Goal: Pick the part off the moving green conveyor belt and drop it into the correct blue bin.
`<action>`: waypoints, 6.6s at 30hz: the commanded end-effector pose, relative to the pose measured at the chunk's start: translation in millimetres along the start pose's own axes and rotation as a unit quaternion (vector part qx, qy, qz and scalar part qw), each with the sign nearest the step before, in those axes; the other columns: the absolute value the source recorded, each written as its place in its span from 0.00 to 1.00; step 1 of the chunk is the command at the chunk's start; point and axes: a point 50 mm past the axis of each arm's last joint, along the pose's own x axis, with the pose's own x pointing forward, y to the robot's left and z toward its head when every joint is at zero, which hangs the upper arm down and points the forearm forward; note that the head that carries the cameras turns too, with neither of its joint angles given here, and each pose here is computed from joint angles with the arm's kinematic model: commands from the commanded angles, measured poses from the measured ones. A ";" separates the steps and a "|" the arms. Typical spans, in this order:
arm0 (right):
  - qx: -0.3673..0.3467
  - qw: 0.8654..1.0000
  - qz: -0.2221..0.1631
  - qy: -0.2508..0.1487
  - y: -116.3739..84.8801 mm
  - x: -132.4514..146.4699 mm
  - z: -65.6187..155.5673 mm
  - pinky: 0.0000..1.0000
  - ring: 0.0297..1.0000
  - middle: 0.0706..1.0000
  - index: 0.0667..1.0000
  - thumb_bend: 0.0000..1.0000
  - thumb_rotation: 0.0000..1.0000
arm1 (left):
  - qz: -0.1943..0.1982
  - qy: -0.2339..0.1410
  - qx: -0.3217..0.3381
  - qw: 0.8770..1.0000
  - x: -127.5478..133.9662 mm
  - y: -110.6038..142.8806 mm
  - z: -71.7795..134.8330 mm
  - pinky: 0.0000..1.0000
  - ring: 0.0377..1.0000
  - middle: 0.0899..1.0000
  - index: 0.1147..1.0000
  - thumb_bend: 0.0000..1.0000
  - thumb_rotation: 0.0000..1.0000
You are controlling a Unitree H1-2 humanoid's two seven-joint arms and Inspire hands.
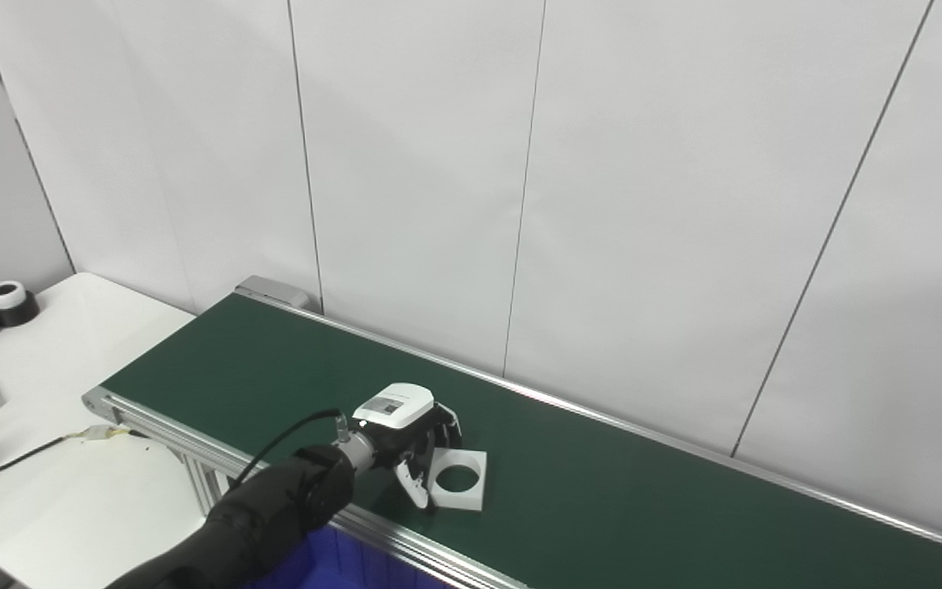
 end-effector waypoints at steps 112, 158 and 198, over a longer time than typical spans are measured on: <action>-0.048 0.997 -0.007 -0.057 -49.7 26.3 56.0 0.71 0.76 0.78 0.85 0.71 0.58 | -0.147 -0.116 -0.122 0.975 -67.5 -99.1 113.8 0.35 0.38 0.41 0.45 0.50 0.00; -0.046 0.997 -0.004 -0.056 -45.6 25.3 53.6 0.71 0.76 0.78 0.86 0.70 0.58 | -0.265 -0.098 -0.115 0.952 -87.4 -36.2 118.2 0.92 0.87 0.86 0.87 1.00 0.35; -0.032 0.999 0.014 -0.012 36.0 36.2 2.9 0.74 0.78 0.81 0.87 0.71 0.57 | -0.035 -0.127 -0.622 0.772 -137.8 -121.1 142.0 0.78 0.84 0.86 0.87 0.86 0.73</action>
